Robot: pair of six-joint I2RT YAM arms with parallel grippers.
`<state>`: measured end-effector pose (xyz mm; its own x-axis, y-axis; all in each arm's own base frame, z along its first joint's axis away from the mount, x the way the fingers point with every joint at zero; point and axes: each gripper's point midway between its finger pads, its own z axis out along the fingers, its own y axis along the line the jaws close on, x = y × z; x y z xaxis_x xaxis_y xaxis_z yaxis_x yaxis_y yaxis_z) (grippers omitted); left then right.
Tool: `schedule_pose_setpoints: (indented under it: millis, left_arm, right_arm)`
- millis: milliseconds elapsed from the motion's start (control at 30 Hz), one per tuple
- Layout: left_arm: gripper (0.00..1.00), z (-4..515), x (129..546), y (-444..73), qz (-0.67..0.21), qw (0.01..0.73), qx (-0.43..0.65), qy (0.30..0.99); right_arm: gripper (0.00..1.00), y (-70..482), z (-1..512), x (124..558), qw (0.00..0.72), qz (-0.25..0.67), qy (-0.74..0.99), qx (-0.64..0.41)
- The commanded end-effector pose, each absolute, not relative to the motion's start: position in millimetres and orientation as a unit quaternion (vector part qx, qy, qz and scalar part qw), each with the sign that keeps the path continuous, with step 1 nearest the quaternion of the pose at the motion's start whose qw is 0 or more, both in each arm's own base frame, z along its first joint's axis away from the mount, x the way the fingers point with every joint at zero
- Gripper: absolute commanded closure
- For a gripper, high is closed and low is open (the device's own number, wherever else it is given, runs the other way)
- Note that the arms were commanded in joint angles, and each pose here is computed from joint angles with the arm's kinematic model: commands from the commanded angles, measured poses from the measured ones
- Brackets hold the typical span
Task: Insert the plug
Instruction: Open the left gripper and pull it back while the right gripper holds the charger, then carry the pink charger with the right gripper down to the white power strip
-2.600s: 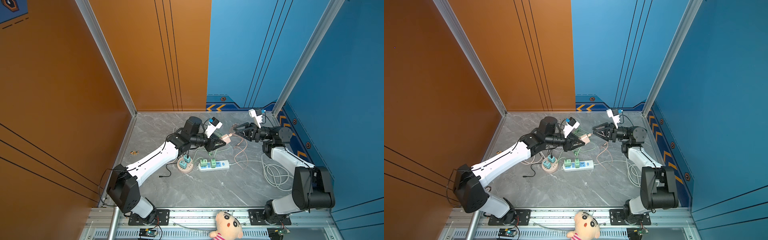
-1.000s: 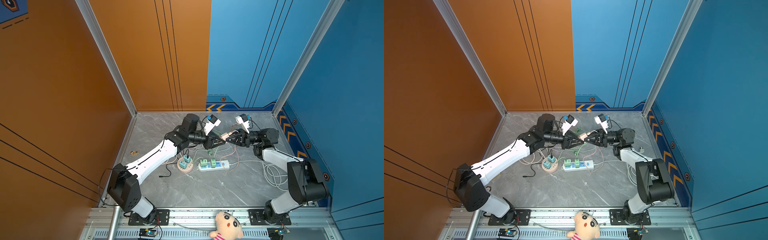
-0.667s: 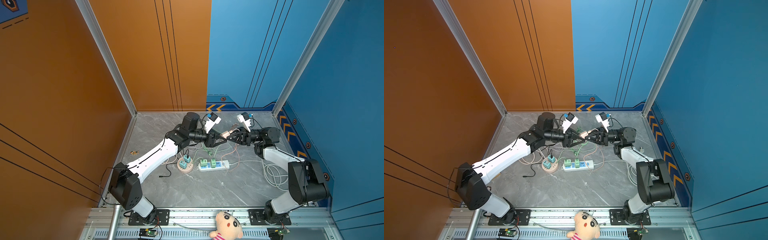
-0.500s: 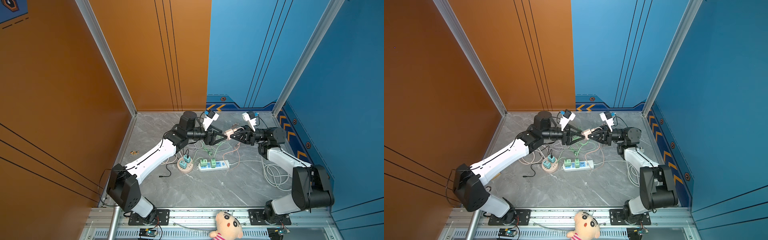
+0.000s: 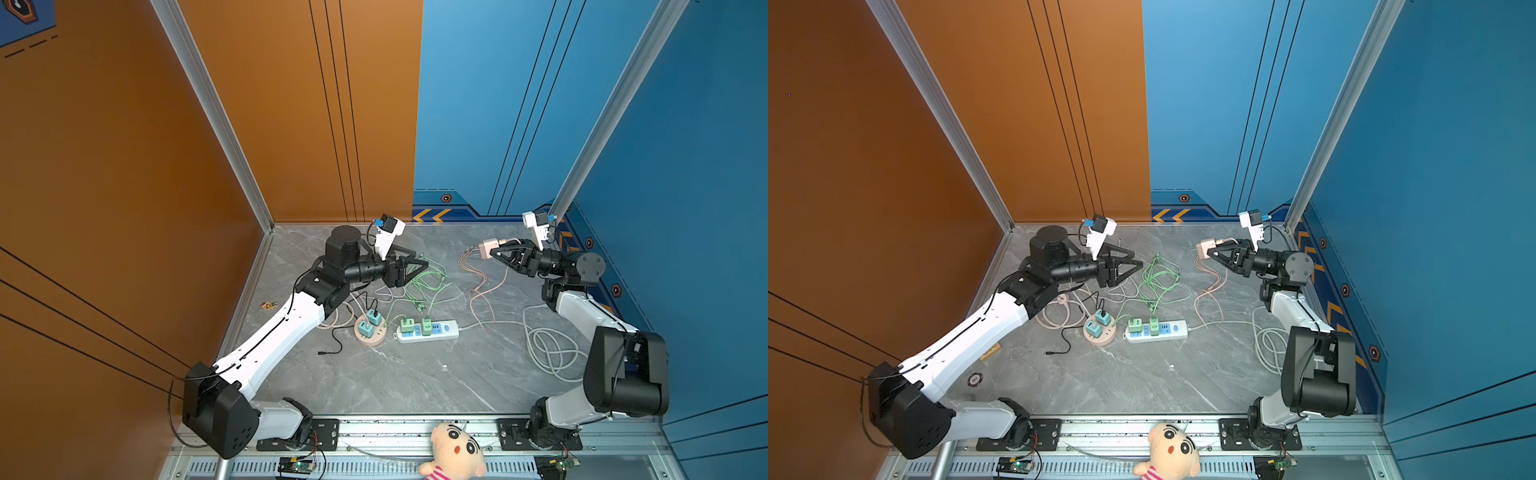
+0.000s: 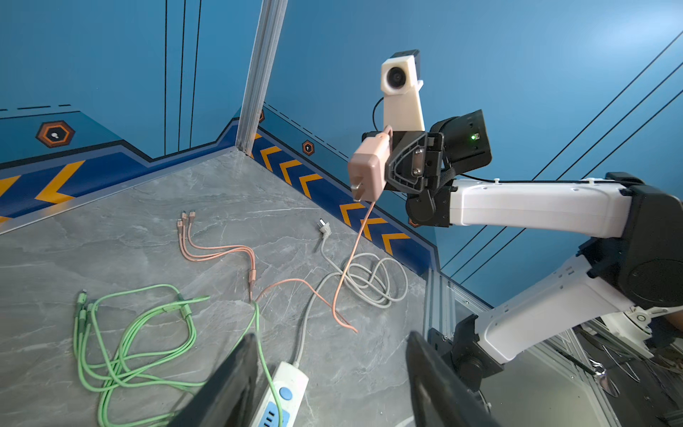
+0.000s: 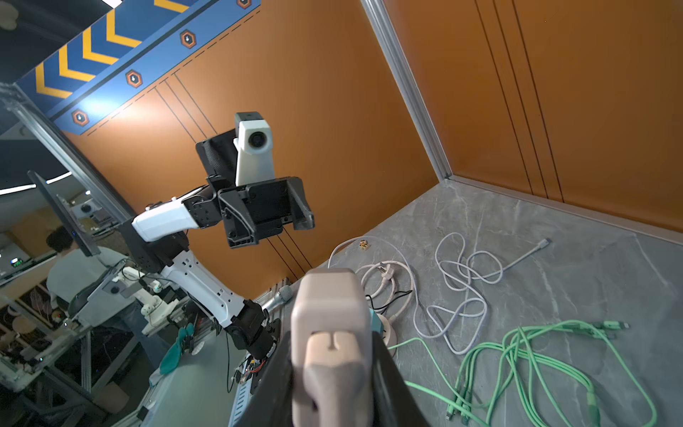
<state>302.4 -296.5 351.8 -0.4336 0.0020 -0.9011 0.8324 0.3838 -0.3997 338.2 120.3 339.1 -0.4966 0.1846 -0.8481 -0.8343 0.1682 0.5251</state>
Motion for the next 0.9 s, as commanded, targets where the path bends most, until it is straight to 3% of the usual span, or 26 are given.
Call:
schedule_pose_setpoints:
  millis: [0, 233, 300, 367, 600, 867]
  left_arm:
    - [0.38, 345.2, 302.6, -288.9, -0.449, 0.445, 0.29, 0.719]
    - [0.41, 341.9, 311.1, -289.5, -0.444, 0.445, 0.267, 0.73]
    - [0.42, 343.5, 313.5, -290.6, -0.444, 0.445, 0.262, 0.732]
    - [0.43, 346.3, 314.3, -292.2, -0.444, 0.447, 0.259, 0.732]
    - [0.44, 351.2, 308.7, -302.7, -0.448, 0.441, 0.267, 0.73]
    - [0.44, 334.4, 301.9, -300.3, -0.417, 0.429, 0.28, 0.751]
  right_arm:
    - [1.0, 103.9, 366.7, 347.2, 0.479, 0.58, 0.618, -0.231]
    - [1.0, 59.1, 335.1, 391.5, 0.494, 0.545, 0.673, -0.075]
    - [1.0, 43.5, 287.5, 398.2, 0.47, 0.448, 0.761, -0.002]
    - [1.0, 49.1, 250.7, 379.7, 0.426, 0.315, 0.846, -0.059]
    - [1.0, 96.2, 225.6, 354.2, 0.377, 0.313, 0.853, -0.179]
    - [1.0, 121.2, 169.1, 311.2, 0.269, 0.199, 0.87, -0.361]
